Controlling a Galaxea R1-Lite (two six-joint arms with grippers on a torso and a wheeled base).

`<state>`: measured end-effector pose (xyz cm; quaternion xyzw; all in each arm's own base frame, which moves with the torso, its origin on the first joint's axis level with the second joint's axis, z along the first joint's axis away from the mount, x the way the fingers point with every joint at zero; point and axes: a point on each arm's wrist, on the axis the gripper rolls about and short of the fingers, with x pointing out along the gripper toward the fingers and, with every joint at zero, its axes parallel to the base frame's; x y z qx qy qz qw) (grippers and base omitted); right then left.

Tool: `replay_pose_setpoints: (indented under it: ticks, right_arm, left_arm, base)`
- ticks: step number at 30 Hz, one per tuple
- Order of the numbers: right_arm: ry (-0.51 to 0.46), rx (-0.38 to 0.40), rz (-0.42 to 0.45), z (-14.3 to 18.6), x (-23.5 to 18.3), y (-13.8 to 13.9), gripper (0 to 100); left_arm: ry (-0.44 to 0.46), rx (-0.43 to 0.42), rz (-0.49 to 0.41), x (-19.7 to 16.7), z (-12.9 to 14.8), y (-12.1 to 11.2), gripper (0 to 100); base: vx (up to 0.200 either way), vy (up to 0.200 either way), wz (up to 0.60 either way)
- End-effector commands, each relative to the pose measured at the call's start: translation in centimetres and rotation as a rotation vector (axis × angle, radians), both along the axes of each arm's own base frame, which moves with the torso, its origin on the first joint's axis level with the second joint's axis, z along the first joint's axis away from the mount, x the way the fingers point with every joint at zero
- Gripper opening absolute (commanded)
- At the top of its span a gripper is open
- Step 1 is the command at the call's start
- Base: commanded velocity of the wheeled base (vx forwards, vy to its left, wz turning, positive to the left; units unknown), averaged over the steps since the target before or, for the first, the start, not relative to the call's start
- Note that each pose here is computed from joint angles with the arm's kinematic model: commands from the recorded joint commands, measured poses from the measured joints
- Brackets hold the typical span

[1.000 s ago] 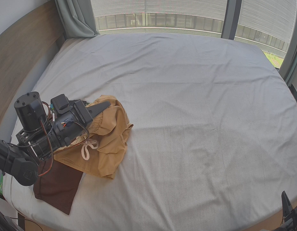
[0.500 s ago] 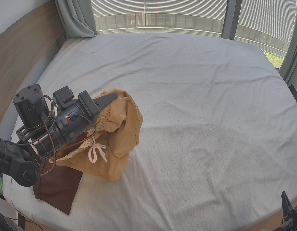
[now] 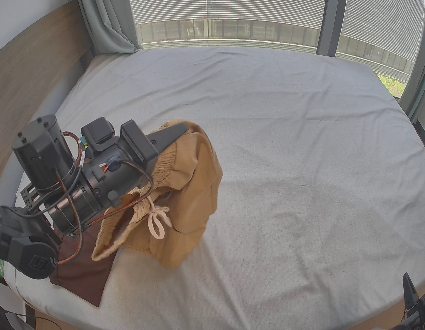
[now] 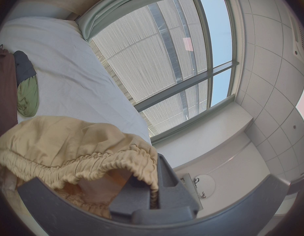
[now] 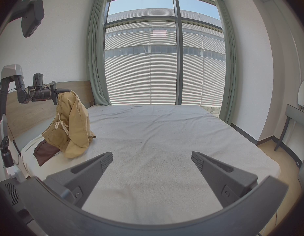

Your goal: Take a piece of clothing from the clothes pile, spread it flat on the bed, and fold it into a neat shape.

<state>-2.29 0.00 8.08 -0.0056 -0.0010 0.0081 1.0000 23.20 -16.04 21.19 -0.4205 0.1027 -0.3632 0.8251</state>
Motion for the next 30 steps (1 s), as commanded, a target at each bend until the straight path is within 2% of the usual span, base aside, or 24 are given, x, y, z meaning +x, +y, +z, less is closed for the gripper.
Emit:
replay_pose_setpoints:
  ticks: [1, 5, 9, 13, 21, 22, 30]
  right_arm:
    - [0.002, -0.001, 0.001, -0.5, 0.0, 0.0, 100]
    - [0.002, -0.001, 0.001, -0.5, 0.0, 0.0, 100]
    - [0.002, -0.001, 0.001, -0.5, 0.0, 0.0, 100]
    - [0.0, 0.001, 0.001, -0.5, 0.0, 0.0, 100]
    - [0.002, 0.001, 0.001, -0.5, 0.0, 0.0, 100]
    - [0.0, 0.001, 0.001, -0.5, 0.0, 0.0, 100]
    - [0.0, 0.001, -0.001, -0.5, 0.0, 0.0, 100]
  left_arm:
    - [-0.023, -0.057, -0.007, -0.7, 1.4, -1.6, 0]
    - [-0.019, -0.121, -0.017, -1.1, 2.6, -2.7, 0]
    - [-0.024, -0.132, -0.065, -1.9, 2.9, -3.9, 0]
    - [-0.016, -0.138, -0.071, -1.8, 2.7, -4.9, 0]
    - [0.018, -0.119, -0.112, -1.9, 1.5, -6.5, 0]
    - [0.035, -0.104, -0.127, -1.5, 0.7, -7.6, 0]
    - [0.07, -0.111, -0.156, 0.1, -1.6, -11.0, 0]
  base:
    - [0.0, 0.0, 0.0]
    - [0.0, 0.0, 0.0]
    - [0.0, 0.0, 0.0]
    - [0.0, 0.0, 0.0]
    - [0.0, 0.0, 0.0]
    - [0.0, 0.0, 0.0]
    - [0.0, 0.0, 0.0]
